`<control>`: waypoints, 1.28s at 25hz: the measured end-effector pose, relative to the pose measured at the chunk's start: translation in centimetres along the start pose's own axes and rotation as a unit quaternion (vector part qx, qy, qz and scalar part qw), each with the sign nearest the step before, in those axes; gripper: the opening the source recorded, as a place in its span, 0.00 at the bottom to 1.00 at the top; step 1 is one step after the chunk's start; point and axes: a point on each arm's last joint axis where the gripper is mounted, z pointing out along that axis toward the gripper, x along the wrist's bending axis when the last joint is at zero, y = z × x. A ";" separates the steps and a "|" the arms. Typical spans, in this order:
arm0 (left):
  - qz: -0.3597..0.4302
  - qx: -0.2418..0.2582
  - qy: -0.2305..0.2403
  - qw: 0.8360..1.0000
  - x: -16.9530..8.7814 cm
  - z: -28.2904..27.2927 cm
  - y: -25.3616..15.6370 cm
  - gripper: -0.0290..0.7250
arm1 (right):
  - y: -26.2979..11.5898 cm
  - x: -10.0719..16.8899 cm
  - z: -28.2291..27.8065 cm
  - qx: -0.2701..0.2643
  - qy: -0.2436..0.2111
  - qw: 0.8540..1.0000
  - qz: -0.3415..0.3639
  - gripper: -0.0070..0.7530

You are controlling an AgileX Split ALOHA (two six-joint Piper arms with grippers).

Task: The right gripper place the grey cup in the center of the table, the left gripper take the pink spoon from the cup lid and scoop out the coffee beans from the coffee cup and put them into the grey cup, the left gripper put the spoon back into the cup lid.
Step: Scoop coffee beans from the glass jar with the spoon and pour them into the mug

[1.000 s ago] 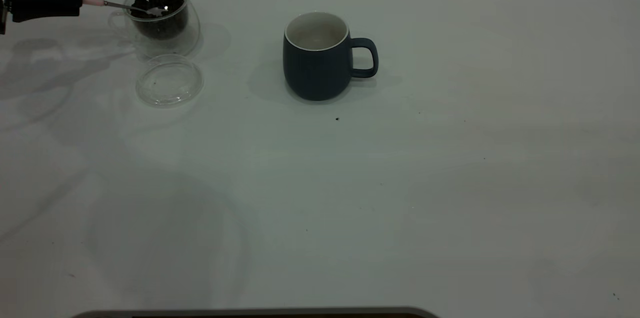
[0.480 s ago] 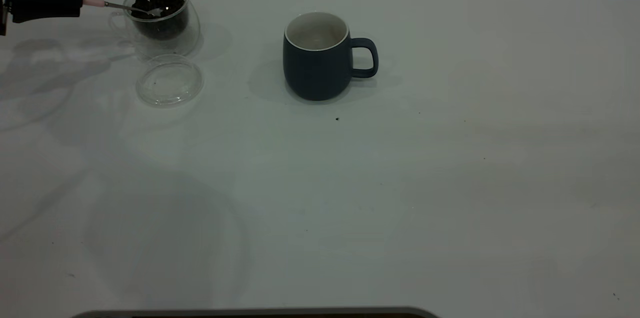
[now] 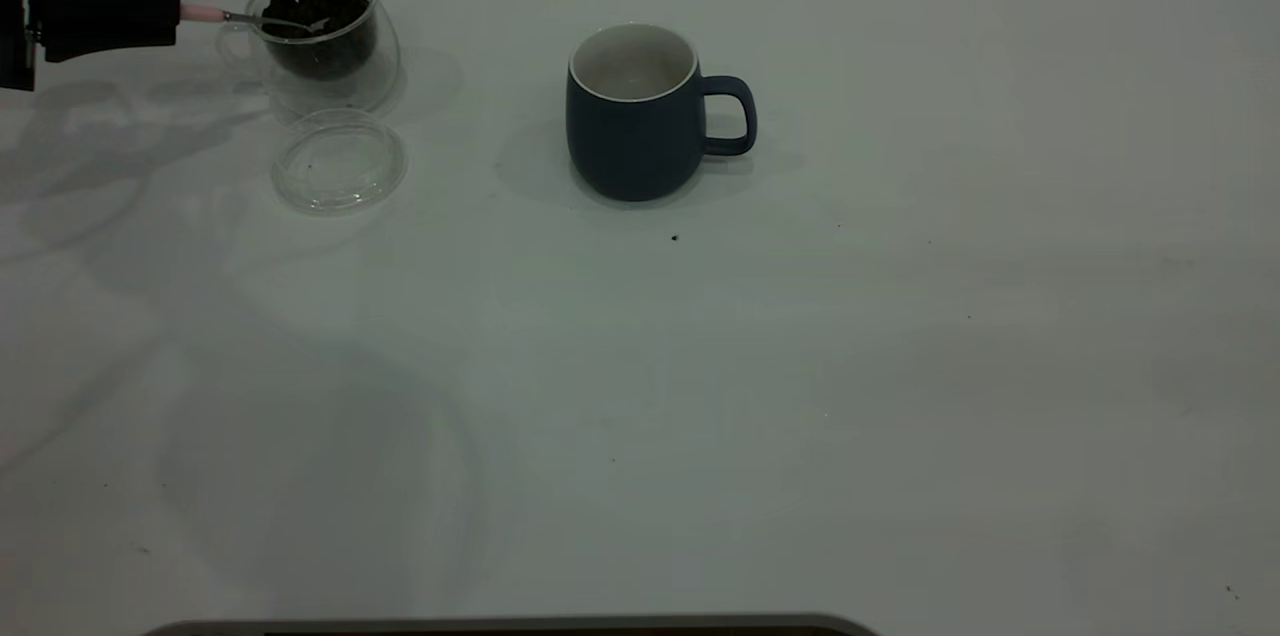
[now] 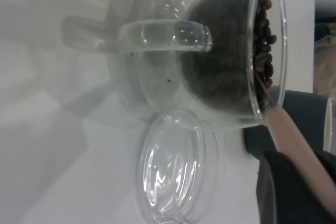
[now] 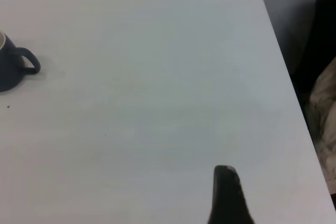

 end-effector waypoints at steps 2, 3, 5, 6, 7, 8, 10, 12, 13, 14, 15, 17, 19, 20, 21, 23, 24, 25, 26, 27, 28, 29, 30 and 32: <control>0.000 0.001 -0.003 1.000 0.0 0.0 0.0 0.22 | 0.0 0.0 0.0 0.000 0.000 1.000 0.000 0.71; -0.001 0.002 -0.004 1.000 0.0 0.0 0.0 0.22 | 0.0 0.0 0.0 0.000 0.000 1.000 0.000 0.71; -0.002 0.002 -0.006 1.000 0.0 -0.2 -0.1 0.22 | 0.0 0.0 0.0 0.000 0.000 1.000 0.000 0.71; -0.003 0.001 -0.007 1.000 0.1 -0.4 -0.1 0.22 | 0.0 0.0 0.0 0.000 0.000 1.000 0.000 0.71; -0.004 -0.001 -0.007 1.000 0.2 -0.7 -0.1 0.22 | 0.0 0.0 0.0 0.000 0.000 1.000 0.000 0.71; -0.006 -0.004 -0.007 1.000 0.4 -1.0 -0.1 0.22 | 0.0 0.0 0.0 0.000 0.000 1.000 0.000 0.71; -0.010 -0.008 -0.009 1.000 0.7 -1.7 -0.1 0.22 | 0.0 0.0 0.0 0.000 0.000 1.000 0.000 0.71; -0.013 -0.011 -0.012 1.000 0.9 -2.1 -0.1 0.22 | 0.0 0.0 0.0 0.000 0.000 1.000 0.000 0.71; -0.014 -0.013 -0.012 1.000 1.0 -2.3 -0.1 0.22 | 0.0 0.0 0.0 0.000 0.000 1.000 0.000 0.71; -0.014 -0.014 -0.012 1.000 1.0 -2.3 -0.1 0.22 | 0.0 0.0 0.0 0.000 0.000 1.000 0.000 0.71; -0.014 -0.014 -0.013 1.000 1.0 -2.3 -0.1 0.22 | 0.0 0.0 0.0 0.000 0.000 1.000 0.000 0.71; -0.015 -0.016 -0.014 1.000 0.9 -2.3 -0.1 0.22 | 0.0 0.0 0.0 0.000 0.000 1.000 0.000 0.71; -0.017 -0.022 -0.019 0.999 0.9 -2.3 0.1 0.22 | 0.0 0.0 0.0 0.000 0.000 1.000 0.000 0.71; -0.018 -0.024 -0.020 0.999 0.8 -2.3 0.1 0.22 | 0.0 0.0 0.0 0.000 0.000 1.000 0.000 0.71; -0.019 -0.027 -0.023 0.999 0.8 -2.3 0.2 0.22 | 0.0 0.0 0.0 0.000 0.000 1.000 0.000 0.71; -0.021 -0.033 -0.028 0.999 0.7 -2.3 0.3 0.22 | 0.0 0.0 0.0 0.000 0.000 1.000 0.000 0.71; -0.022 -0.036 -0.030 0.999 0.6 -2.3 0.3 0.22 | 0.0 0.0 0.0 0.000 0.000 1.000 0.000 0.71; -0.023 -0.037 -0.032 0.999 0.6 -2.3 0.3 0.22 | 0.0 0.0 0.0 0.000 0.000 1.000 0.000 0.71; -0.023 -0.038 -0.032 0.999 0.6 -2.3 0.4 0.22 | 0.0 0.0 0.0 0.000 0.000 1.000 0.000 0.71; -0.023 -0.038 -0.032 0.999 0.6 -2.3 0.4 0.22 | 0.0 0.0 0.0 0.000 0.000 1.000 0.000 0.71; -0.023 -0.038 -0.032 0.999 0.6 -2.3 0.4 0.22 | 0.0 0.0 0.0 0.000 0.000 1.000 0.000 0.71; -0.023 -0.038 -0.032 0.999 0.6 -2.3 0.4 0.22 | 0.0 0.0 0.0 0.000 0.000 1.000 0.000 0.71; -0.023 -0.038 -0.032 0.998 0.6 -2.3 0.4 0.22 | 0.0 0.0 0.0 0.000 0.000 1.000 0.000 0.71; -0.024 -0.038 -0.032 0.998 0.6 -2.3 0.4 0.22 | 0.0 0.0 0.0 0.000 0.000 1.000 0.000 0.71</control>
